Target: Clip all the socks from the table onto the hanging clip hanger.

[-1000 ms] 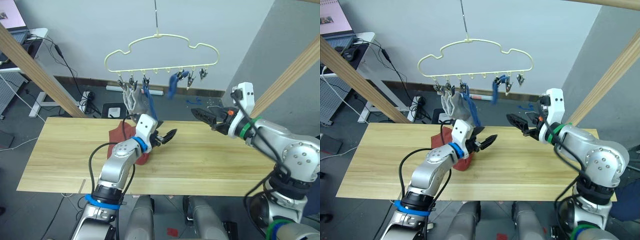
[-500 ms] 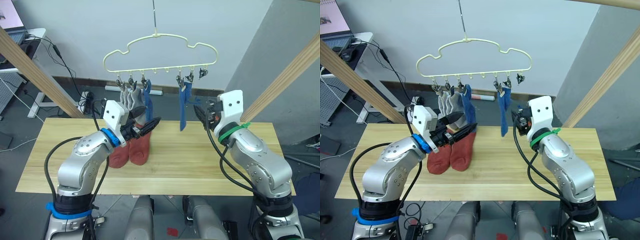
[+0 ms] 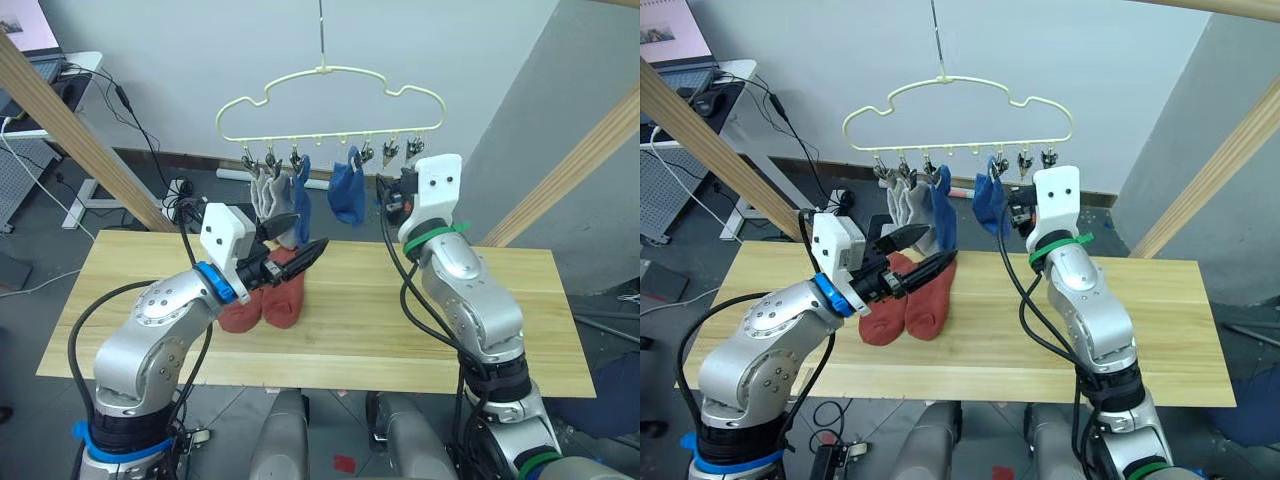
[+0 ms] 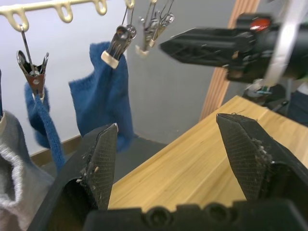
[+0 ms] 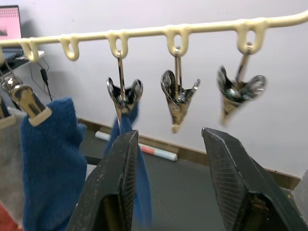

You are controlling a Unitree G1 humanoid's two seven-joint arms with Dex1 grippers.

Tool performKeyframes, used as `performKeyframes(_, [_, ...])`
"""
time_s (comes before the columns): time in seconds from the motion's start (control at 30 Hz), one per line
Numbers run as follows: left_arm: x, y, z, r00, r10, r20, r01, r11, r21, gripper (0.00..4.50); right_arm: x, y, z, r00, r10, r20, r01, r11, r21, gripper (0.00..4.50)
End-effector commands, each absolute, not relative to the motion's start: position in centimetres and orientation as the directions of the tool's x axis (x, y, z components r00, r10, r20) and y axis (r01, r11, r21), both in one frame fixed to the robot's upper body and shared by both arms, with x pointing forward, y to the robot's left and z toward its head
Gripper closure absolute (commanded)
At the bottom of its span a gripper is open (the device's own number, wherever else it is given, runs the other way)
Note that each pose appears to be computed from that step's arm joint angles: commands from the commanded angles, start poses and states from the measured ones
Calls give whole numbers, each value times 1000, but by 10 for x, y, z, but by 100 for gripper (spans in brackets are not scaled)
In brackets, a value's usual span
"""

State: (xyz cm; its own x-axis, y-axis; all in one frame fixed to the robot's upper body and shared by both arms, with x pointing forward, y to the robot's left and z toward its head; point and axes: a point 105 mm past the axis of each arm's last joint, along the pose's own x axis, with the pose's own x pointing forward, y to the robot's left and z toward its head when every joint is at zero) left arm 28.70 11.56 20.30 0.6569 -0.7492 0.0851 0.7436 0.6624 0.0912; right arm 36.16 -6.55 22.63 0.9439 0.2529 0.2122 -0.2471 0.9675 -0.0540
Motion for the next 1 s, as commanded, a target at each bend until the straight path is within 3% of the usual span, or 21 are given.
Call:
performKeyframes(0.03, [279,113,213,638,-761,113,752,648,122,87,361,-66,246,927,230,297,-229,973,-40,231])
performKeyframes(0.33, [278,108,216,629,-768,122,756,641,136,87,372,-69,244,940,187,284,-187,982,-30,231])
performKeyframes(1.0, [275,106,218,624,-772,115,756,635,158,87,380,-46,255,925,225,307,-238,971,5,231])
